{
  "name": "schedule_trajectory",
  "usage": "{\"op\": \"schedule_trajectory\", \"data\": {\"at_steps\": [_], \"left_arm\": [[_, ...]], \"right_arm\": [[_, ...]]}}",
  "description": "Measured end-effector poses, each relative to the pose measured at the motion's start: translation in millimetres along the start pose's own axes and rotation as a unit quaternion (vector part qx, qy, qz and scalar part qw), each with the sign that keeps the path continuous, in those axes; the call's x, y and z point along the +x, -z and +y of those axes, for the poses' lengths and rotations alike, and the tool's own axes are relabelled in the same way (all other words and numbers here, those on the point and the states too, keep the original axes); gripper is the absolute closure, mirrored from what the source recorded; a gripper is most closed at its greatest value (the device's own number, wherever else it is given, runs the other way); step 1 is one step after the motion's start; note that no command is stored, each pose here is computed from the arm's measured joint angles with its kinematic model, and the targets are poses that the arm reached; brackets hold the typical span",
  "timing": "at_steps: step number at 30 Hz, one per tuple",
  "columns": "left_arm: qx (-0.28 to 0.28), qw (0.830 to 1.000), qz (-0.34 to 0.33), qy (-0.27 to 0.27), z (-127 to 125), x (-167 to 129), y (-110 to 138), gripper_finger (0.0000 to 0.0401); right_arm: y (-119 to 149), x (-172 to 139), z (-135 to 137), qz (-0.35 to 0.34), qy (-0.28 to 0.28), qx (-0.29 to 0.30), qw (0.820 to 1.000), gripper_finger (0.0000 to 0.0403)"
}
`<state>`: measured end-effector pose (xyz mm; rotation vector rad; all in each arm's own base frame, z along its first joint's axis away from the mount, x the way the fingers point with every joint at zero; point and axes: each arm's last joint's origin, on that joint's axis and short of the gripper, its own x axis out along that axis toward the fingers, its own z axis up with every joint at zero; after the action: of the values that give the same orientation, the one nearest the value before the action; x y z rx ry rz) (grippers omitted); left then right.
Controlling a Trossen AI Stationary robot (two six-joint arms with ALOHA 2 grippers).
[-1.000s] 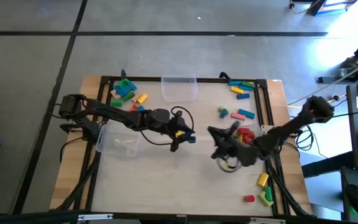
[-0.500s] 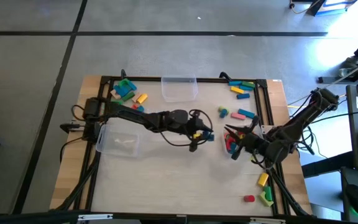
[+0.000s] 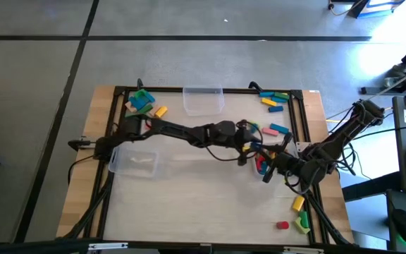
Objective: Sort blocks by size
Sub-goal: Put the blue arch block into the bottom right transparent bin, then put the green arch block into the bottom right transparent bin
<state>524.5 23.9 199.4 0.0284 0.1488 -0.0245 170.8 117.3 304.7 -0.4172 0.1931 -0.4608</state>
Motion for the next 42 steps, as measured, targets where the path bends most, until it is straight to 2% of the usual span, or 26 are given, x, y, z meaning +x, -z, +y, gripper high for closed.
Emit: {"op": "schedule_trajectory", "data": {"at_steps": [6,11,24,28,34,39,42], "left_arm": [[-0.001,1.0,-0.016,-0.006,8,26,8,0.0273],[0.002,1.0,-0.021,-0.007,9,35,13,0.0271],[0.008,1.0,-0.013,-0.009,8,36,15,0.0189],[0.005,1.0,0.023,-0.008,7,30,7,0.0184],[0.022,0.995,0.099,-0.004,8,4,-29,0.0183],[0.061,0.981,0.183,-0.024,9,-22,-50,0.0182],[0.097,0.96,0.254,-0.062,9,-45,-62,0.0182]], "right_arm": [[0,0,0,0.001,0.0,-0.002,1.0,0.0363],[1,0,0,0.001,0.0,-0.003,1.0,0.0363],[1,0,0,0.003,-0.001,-0.005,1.0,0.0363],[1,0,0,0.003,-0.001,-0.003,1.0,0.0363],[1,0,1,-0.001,-0.019,0.01,1.0,0.0363],[0,0,2,-0.003,-0.027,0.021,0.999,0.0363],[0,0,2,-0.003,-0.027,0.022,0.999,0.0363]]}}
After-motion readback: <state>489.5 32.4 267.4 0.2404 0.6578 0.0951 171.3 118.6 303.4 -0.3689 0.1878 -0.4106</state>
